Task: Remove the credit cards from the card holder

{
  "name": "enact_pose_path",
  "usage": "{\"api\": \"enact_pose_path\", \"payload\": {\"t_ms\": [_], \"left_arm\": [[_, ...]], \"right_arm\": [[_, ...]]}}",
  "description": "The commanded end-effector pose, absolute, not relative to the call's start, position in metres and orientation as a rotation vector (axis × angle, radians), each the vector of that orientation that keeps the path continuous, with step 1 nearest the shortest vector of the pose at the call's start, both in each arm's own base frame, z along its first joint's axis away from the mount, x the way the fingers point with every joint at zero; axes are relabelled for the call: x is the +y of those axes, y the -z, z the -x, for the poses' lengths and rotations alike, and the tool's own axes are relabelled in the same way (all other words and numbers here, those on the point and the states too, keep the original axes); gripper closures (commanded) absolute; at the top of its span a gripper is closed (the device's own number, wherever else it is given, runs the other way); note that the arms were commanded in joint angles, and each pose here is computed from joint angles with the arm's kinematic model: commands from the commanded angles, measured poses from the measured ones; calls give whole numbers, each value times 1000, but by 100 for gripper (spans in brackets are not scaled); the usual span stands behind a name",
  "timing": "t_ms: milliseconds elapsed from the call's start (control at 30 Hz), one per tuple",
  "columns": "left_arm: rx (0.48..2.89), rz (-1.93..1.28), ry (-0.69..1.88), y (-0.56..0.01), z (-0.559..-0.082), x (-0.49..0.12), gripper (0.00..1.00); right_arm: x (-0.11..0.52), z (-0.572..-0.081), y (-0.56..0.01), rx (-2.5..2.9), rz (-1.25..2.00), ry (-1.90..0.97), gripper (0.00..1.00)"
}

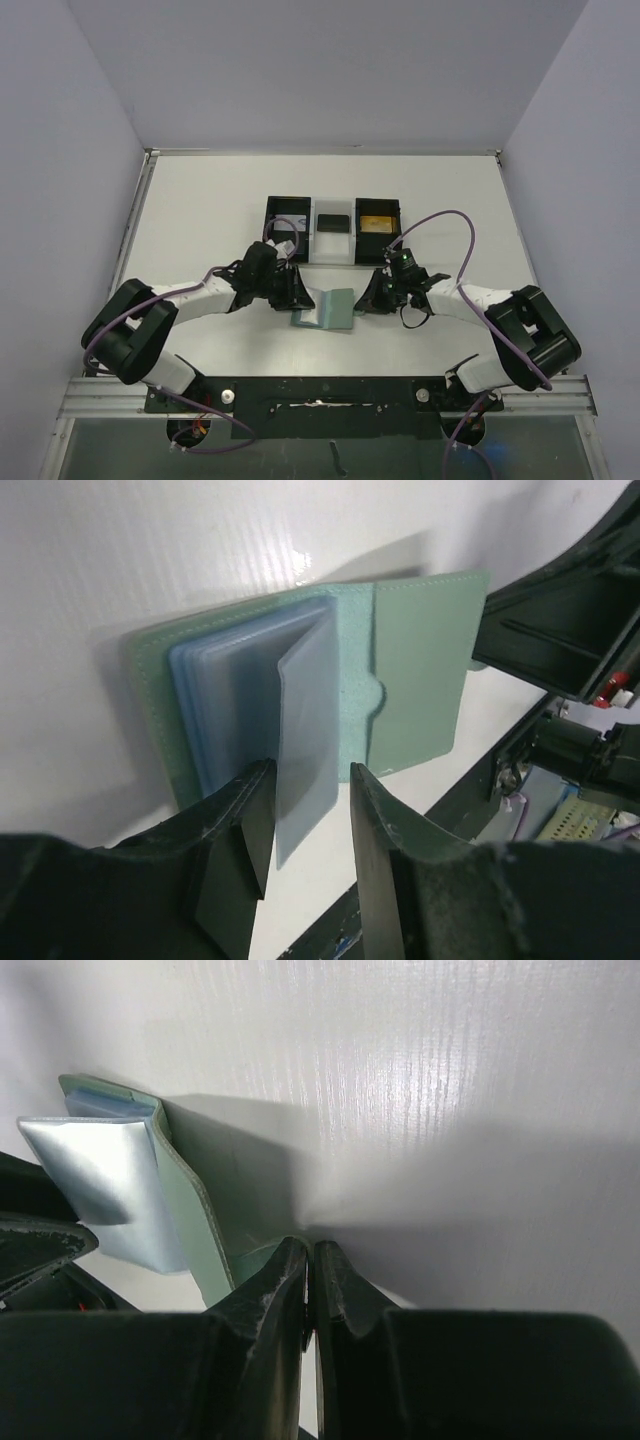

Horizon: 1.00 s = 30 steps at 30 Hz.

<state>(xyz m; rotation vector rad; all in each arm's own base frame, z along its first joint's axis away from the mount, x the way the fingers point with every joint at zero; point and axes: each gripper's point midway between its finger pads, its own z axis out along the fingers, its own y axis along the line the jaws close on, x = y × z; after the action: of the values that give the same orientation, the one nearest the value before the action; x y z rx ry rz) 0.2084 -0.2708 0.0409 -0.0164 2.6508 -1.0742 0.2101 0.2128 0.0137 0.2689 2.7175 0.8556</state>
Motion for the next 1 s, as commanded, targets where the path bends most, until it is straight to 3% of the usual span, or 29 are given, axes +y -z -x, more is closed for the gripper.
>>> {"api": "enact_pose_path", "payload": {"t_ms": [0, 167, 300, 500, 633, 733, 867, 967], "left_arm": [[2516, -121, 1263, -76, -214, -301, 67], [2428, -289, 1427, -104, -209, -330, 66], [2474, -381, 1461, -93, -198, -349, 66], [2546, -348, 1414, -68, -198, -353, 67], [2604, -354, 1406, -51, -189, -351, 68], [2633, -356, 1368, -43, -183, -351, 69], [2642, -355, 1315, -40, -181, -346, 72], [2621, -364, 1313, -44, -182, -346, 72]], "right_arm": [[213, -211, -7, 2721, -273, -834, 94], [214, -211, -7, 2717, -286, -840, 91], [212, -217, -17, 2677, -295, -820, 84], [183, -224, -40, 2629, -399, -609, 62], [178, -228, -73, 2512, -406, -648, 49], [192, -232, -98, 2430, -368, -785, 54], [219, -240, -125, 2355, -305, -939, 73], [239, -248, -133, 2351, -265, -961, 77]]}}
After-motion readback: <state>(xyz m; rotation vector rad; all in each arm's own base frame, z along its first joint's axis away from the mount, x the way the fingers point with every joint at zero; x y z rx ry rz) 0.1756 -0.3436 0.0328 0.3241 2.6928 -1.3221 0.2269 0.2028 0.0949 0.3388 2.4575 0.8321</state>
